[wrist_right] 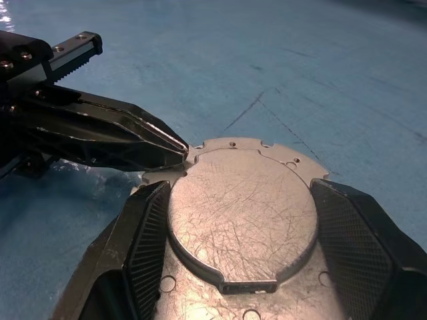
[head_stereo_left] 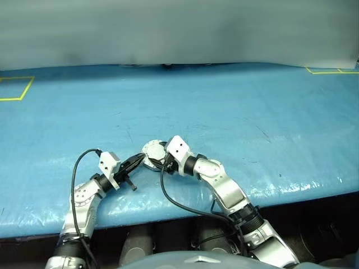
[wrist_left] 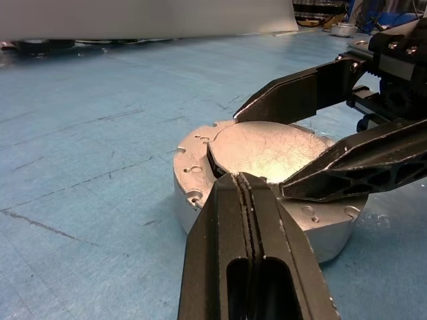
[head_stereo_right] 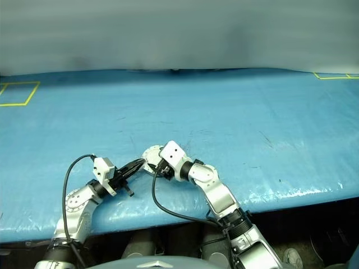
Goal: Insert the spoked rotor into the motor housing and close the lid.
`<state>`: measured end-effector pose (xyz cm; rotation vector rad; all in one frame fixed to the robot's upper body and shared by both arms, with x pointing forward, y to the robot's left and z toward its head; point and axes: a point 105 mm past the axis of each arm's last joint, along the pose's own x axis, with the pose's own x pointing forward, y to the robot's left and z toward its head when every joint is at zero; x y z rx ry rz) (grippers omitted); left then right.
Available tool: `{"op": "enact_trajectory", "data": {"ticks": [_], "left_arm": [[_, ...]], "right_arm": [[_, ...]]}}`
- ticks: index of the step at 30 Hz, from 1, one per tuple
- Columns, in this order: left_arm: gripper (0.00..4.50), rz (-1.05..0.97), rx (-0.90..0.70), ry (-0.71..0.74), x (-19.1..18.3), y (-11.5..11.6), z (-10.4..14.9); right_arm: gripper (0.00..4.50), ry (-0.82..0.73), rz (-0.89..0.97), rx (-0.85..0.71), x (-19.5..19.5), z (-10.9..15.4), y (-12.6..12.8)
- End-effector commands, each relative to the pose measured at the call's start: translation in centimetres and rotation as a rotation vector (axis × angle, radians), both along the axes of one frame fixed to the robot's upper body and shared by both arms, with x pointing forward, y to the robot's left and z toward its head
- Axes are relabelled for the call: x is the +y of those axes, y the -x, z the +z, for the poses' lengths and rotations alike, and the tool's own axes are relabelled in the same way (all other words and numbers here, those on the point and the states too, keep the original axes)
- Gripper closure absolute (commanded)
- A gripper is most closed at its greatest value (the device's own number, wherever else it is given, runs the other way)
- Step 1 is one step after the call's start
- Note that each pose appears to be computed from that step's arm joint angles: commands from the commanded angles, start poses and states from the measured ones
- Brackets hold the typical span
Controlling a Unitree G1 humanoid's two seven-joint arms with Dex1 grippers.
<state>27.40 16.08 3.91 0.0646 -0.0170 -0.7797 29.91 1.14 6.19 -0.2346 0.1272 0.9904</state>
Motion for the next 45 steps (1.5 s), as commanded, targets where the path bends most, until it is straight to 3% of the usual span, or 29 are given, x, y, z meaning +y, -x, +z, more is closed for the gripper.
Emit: {"op": "enact_trajectory", "data": {"ticks": [1, 4, 12, 22, 29, 32, 40, 41, 45], "left_arm": [[4.5, -0.004, 0.055, -0.034, 0.0, 0.6, -1.4], [4.5, -0.008, 0.058, -0.032, -0.1, 0.8, -1.5], [4.5, -0.011, 0.067, -0.021, -0.3, 1.2, -1.8], [4.5, -0.014, 0.057, -0.021, -0.4, 1.2, -1.7], [4.5, -0.017, 0.056, -0.032, -0.4, 1.2, -1.7], [4.5, -0.018, 0.057, -0.033, -0.4, 1.2, -1.7], [4.5, -0.012, 0.054, -0.029, -0.4, 1.3, -1.7], [4.5, -0.008, 0.051, -0.029, -0.3, 1.2, -1.7], [4.5, 0.012, 0.058, -0.019, -0.2, 1.1, -1.6]], "right_arm": [[0.79, -0.005, -0.037, 0.052, -0.9, -0.8, -0.1], [0.02, -0.092, -0.018, 0.041, -0.5, 1.1, 0.0], [0.02, -0.359, -0.042, 0.167, -1.1, 4.8, 0.5], [0.02, -0.504, -0.155, 0.591, -3.1, 1.2, 0.5], [0.02, -0.655, -0.136, 0.738, -2.9, 1.2, 0.6], [0.57, -0.729, -0.111, 0.788, -2.8, 1.6, 0.8], [3.23, -0.673, -0.112, 0.826, -2.6, 0.5, 1.3], [3.4, -0.66, -0.119, 0.824, -2.6, 0.2, 1.3], [3.4, -0.625, -0.146, 0.817, -2.7, -0.3, 1.1]]}}
